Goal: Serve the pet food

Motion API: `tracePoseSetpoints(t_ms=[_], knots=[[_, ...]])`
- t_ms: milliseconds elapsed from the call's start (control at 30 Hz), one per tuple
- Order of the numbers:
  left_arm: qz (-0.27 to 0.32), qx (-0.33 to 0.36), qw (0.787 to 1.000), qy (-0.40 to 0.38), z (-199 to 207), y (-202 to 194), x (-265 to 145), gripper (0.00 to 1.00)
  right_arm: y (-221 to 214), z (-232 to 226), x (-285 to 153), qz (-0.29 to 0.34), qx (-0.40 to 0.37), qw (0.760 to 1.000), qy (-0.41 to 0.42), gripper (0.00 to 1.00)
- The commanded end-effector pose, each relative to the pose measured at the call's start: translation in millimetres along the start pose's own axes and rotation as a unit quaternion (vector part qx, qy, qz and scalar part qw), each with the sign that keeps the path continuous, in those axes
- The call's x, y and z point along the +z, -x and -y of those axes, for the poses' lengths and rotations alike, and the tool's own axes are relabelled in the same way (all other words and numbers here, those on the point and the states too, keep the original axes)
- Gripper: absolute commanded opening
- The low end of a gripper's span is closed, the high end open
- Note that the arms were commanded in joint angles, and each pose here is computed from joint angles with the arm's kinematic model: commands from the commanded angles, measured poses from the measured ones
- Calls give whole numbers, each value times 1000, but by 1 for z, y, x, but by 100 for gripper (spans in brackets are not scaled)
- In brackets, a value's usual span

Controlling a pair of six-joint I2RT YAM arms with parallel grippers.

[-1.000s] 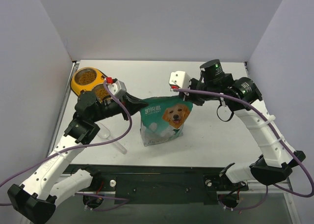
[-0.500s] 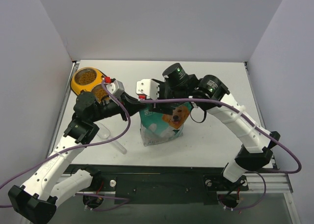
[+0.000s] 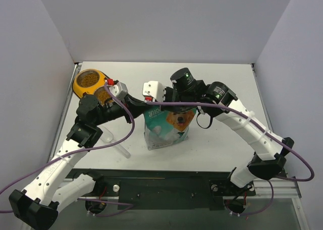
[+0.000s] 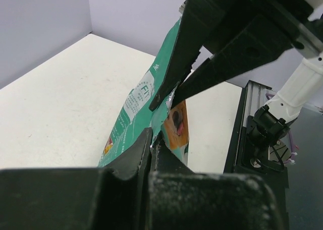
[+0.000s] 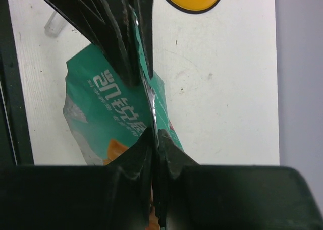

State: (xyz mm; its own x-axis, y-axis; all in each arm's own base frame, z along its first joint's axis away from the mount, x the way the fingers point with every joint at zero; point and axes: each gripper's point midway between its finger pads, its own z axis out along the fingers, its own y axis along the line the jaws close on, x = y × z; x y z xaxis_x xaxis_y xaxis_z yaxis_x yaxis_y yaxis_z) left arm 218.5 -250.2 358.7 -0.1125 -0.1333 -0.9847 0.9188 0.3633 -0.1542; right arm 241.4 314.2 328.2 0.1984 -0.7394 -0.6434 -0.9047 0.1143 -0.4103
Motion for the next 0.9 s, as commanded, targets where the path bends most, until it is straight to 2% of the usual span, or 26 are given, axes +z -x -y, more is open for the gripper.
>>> tracePoseSetpoints(t_ms=[0,33,67,100,133,200,233,267,333,400,633,800,833,867], knots=[[49,45,998,-16,15,34,-8,0,-61,48,-58,-71,43,989,-122,6],[46,42,998,-17,14,33,-7,0,-64,43,-57,-68,47,990,-114,12],[45,42,998,-23,16,33,-6,0,-62,41,-61,-59,47,991,-114,27],[40,37,998,-25,16,30,-6,0,-60,37,-60,-51,53,991,-108,34],[39,36,998,-27,16,31,-5,0,-55,35,-60,-42,55,992,-106,47],[39,33,998,-26,16,30,-5,0,-49,28,-54,-36,52,993,-96,58],[38,30,999,-25,15,29,-5,0,-47,26,-52,-38,48,994,-94,61],[40,30,998,-24,15,30,-6,0,-47,27,-51,-42,48,993,-99,78],[38,28,999,-28,17,29,-6,0,-43,28,-50,-39,50,993,-103,93],[34,24,999,-24,17,29,-6,2,-39,28,-52,-30,56,992,-107,94],[33,19,999,-15,16,35,-8,39,-17,31,-71,21,94,987,-126,96],[28,8,999,-24,23,39,-9,53,-9,33,-80,52,134,978,-152,97],[27,7,999,-25,23,39,-10,59,-6,38,-86,66,159,970,-172,97],[31,6,999,-26,26,43,-12,60,-6,41,-88,68,176,964,-186,97]])
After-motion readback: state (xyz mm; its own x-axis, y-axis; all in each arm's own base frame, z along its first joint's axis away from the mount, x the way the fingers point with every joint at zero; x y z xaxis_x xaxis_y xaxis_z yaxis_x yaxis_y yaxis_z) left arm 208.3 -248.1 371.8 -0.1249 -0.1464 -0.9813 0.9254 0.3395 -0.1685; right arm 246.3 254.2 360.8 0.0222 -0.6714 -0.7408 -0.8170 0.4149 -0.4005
